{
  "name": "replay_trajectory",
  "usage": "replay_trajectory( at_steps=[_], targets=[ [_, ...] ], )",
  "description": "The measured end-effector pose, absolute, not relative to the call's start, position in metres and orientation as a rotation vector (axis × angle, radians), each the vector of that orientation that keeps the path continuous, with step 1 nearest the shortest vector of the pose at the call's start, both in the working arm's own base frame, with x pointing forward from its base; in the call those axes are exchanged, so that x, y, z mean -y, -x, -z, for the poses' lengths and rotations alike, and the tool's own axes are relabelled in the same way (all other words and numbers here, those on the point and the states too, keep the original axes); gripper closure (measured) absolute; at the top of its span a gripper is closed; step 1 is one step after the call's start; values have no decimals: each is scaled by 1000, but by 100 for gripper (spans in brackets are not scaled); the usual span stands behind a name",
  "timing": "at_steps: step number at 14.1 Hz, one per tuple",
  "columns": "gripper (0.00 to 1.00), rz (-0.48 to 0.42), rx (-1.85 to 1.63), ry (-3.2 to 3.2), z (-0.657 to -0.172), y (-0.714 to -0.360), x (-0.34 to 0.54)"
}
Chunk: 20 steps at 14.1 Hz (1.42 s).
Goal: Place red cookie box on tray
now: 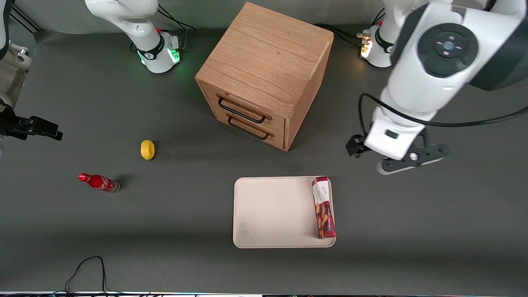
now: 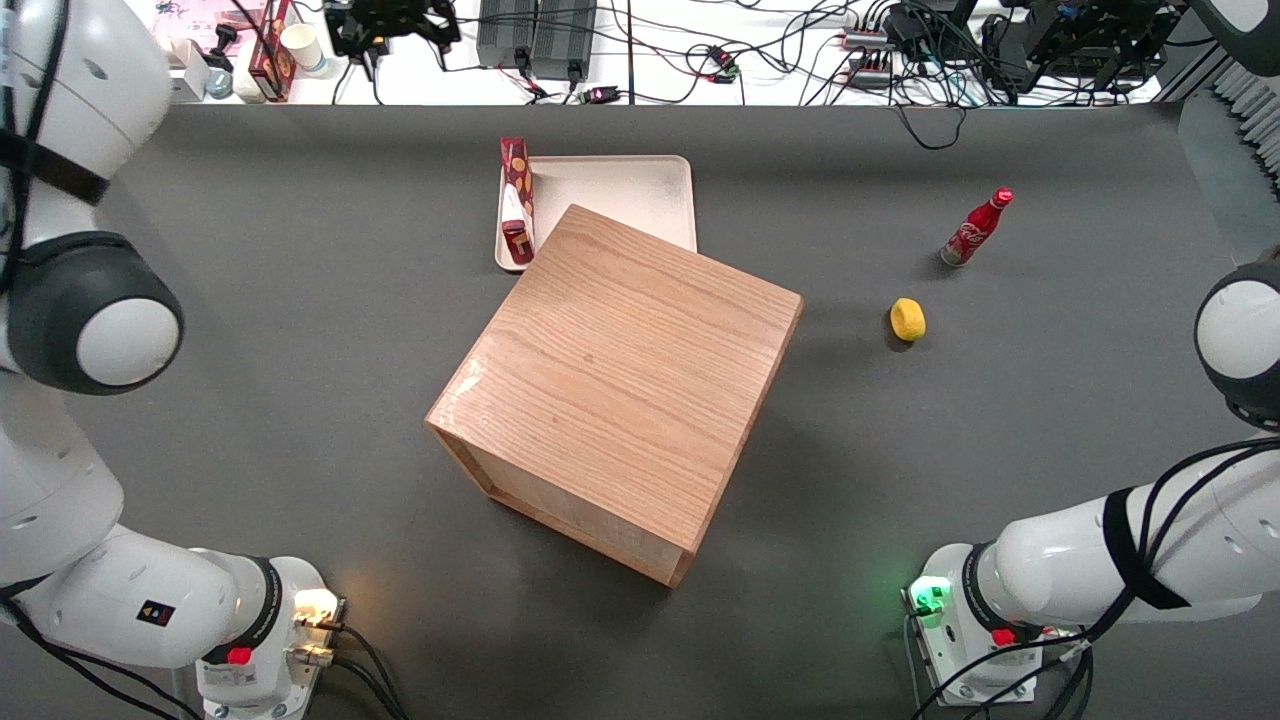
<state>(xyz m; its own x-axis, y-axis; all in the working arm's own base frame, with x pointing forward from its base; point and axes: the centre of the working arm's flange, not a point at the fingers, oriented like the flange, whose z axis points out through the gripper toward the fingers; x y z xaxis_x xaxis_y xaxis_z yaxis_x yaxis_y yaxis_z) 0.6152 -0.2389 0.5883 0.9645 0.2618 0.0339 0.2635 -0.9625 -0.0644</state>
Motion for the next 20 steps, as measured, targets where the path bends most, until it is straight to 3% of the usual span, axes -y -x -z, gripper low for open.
replay_trajectory(
  at_steps=[4,12,15,20],
  targets=[
    [0,-12,365,3082,-583,-606,137],
    [0,28,266,3142,-589,-586,-3],
    [0,80,258,3150,-596,-585,-13],
    [0,74,193,3160,-593,-585,12]
  ],
)
